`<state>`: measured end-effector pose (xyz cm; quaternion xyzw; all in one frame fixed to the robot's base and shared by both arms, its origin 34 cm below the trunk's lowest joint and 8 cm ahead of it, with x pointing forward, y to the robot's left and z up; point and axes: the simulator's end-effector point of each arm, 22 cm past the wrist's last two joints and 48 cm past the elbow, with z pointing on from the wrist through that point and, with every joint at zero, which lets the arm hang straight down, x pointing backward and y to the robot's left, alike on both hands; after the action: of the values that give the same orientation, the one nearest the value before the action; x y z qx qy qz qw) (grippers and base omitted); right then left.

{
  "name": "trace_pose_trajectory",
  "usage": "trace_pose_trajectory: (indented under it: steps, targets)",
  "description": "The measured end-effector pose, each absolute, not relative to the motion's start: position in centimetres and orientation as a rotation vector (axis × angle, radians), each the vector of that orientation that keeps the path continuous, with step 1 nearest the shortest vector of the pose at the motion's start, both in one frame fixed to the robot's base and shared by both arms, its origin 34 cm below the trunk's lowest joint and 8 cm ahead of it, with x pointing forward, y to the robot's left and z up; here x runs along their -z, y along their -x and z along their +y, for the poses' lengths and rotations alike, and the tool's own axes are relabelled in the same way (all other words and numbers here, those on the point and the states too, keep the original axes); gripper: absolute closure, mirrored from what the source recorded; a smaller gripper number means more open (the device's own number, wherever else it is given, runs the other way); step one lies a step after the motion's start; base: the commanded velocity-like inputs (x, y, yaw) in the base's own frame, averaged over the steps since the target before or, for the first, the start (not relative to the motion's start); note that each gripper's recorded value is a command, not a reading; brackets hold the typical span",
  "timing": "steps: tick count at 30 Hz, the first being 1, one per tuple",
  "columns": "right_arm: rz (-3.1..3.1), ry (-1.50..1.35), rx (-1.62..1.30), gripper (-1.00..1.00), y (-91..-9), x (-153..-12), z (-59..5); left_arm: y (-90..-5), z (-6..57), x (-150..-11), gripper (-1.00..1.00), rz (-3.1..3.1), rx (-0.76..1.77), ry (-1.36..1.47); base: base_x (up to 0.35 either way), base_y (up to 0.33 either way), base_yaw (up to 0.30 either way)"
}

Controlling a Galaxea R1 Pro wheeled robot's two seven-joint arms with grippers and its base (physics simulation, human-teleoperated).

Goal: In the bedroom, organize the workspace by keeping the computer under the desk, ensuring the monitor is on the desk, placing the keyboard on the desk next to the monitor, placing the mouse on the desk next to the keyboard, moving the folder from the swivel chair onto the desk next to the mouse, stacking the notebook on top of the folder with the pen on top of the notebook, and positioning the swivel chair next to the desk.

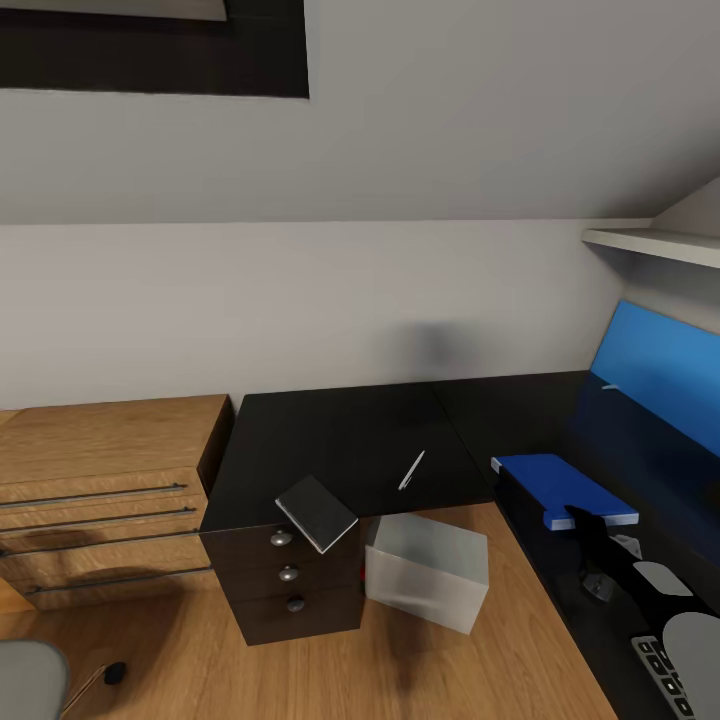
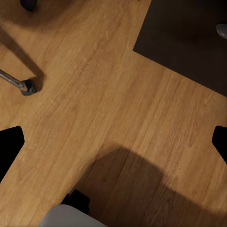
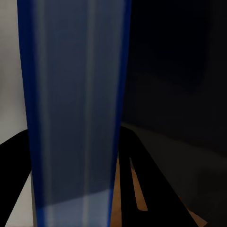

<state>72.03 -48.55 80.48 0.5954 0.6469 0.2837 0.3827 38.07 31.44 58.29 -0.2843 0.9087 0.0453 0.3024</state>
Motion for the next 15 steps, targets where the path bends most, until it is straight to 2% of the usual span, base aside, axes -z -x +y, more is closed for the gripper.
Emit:
trace_pose_trajectory:
  steps: [2,3,15]
  targets:
    - [1.65,-1.518,-0.723,1.0,-72.0,-80.5,-48.5,-38.1,31.4,-58.3,-1.0,2.409,-0.12,0.754,0.0,0.0,0.0]
    - [1.65,-1.518,-0.723,-1.0,-72.0,-80.5,-48.5,-38.1,31.4,-58.3,-1.0,2.409,-0.12,0.754,0.0,0.0,0.0]
    - [1.704,-1.525,-0.678,-1.0,-71.4,-79.5,-48.4,-38.1,31.4,-58.3,-1.0,2.41,-0.12,0.754,0.0,0.0,0.0]
